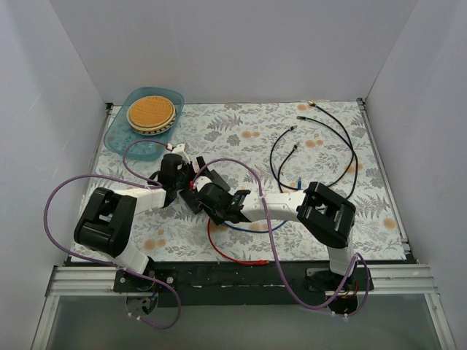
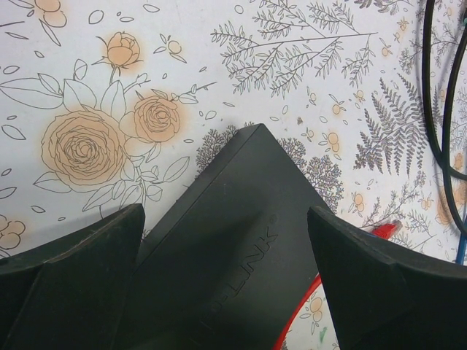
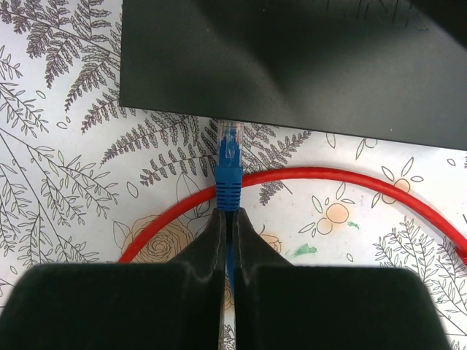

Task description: Insert the plug into the switch port

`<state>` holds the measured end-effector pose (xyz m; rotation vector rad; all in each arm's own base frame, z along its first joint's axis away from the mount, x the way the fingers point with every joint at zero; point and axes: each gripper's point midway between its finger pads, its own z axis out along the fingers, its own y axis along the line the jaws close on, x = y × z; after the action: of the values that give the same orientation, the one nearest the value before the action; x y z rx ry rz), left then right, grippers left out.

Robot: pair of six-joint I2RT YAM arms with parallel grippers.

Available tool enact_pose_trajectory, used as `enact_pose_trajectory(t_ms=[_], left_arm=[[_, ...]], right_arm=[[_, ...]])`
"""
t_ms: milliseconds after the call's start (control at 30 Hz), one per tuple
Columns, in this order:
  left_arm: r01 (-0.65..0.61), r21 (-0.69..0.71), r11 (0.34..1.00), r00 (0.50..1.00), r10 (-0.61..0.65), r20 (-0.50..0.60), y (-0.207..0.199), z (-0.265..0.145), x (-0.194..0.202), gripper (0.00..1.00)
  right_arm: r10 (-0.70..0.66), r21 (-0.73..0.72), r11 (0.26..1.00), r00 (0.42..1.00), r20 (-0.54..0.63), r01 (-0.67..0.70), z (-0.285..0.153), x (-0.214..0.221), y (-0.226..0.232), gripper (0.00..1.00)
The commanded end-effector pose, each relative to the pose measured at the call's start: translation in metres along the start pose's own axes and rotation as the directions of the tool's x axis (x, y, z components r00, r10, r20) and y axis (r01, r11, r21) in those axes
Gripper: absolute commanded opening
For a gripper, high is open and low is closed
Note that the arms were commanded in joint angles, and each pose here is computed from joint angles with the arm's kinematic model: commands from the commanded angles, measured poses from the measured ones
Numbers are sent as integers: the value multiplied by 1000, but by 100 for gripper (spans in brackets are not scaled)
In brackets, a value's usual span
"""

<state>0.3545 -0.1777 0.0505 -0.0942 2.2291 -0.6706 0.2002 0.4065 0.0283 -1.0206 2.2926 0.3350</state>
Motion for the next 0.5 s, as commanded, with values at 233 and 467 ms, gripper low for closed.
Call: enact_pose_trajectory(t_ms=[233,467], left_arm=[[52,31,998,994,-49,-96,-1,-6,31,93],[63,39,997,993,-59,-99,-2,-7,33,93]], right_arm=[[68,-30,997,988,140,-64,-26,-45,4,1],[74,-27,997,987,146,-71,-21,-45,5,1]])
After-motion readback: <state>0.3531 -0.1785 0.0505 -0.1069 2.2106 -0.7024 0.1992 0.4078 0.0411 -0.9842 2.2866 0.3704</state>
